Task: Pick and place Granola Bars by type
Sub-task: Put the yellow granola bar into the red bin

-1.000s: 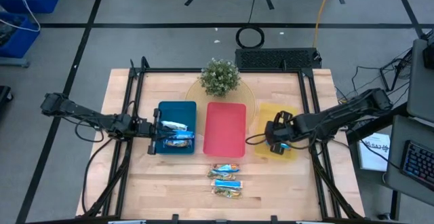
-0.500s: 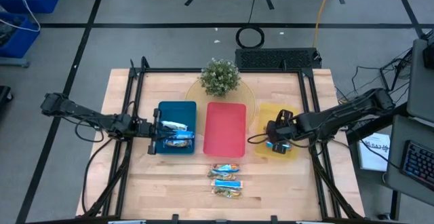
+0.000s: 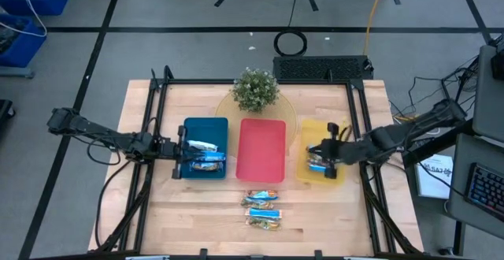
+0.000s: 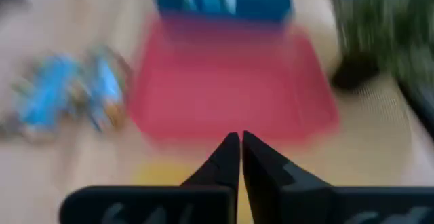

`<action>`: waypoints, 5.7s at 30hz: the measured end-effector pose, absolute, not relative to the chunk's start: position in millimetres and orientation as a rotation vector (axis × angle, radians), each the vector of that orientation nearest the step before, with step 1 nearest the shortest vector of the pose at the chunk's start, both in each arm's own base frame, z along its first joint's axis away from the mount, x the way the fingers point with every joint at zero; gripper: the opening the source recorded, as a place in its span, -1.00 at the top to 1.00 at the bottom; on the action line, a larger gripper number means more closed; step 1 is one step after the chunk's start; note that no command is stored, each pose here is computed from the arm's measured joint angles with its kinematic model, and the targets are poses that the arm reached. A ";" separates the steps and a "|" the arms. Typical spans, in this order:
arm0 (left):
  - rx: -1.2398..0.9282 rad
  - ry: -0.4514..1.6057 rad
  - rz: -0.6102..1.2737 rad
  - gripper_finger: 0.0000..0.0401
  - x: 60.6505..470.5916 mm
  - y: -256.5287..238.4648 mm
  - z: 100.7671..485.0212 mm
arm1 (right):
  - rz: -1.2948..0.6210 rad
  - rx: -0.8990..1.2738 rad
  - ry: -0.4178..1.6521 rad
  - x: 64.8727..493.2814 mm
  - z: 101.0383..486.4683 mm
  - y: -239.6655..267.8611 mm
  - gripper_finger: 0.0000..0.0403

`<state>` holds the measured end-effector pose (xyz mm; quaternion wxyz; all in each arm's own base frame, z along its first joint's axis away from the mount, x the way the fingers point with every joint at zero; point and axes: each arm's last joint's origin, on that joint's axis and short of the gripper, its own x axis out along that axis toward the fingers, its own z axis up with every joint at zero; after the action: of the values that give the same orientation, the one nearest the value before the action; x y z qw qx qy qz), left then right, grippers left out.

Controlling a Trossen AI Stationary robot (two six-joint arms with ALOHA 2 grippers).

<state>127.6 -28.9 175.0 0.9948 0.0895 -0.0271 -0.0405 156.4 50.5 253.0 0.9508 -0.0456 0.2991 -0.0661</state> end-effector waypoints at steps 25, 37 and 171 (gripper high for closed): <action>0.041 -0.164 0.170 0.85 125.9 -21.4 187.5 | -0.014 -0.109 0.040 124.8 167.1 25.9 1.00; -0.159 -0.004 -0.080 0.85 135.1 -40.4 179.0 | -0.020 -0.073 -0.065 124.7 175.8 25.8 1.00; 0.425 0.519 -0.343 0.78 294.1 -205.4 274.5 | -0.017 -0.122 -0.070 125.4 176.1 26.3 1.00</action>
<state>294.1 -205.4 274.5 0.9298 0.2073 0.2536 -0.1676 125.4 26.3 176.1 0.9975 -0.0610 -0.0352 -0.0086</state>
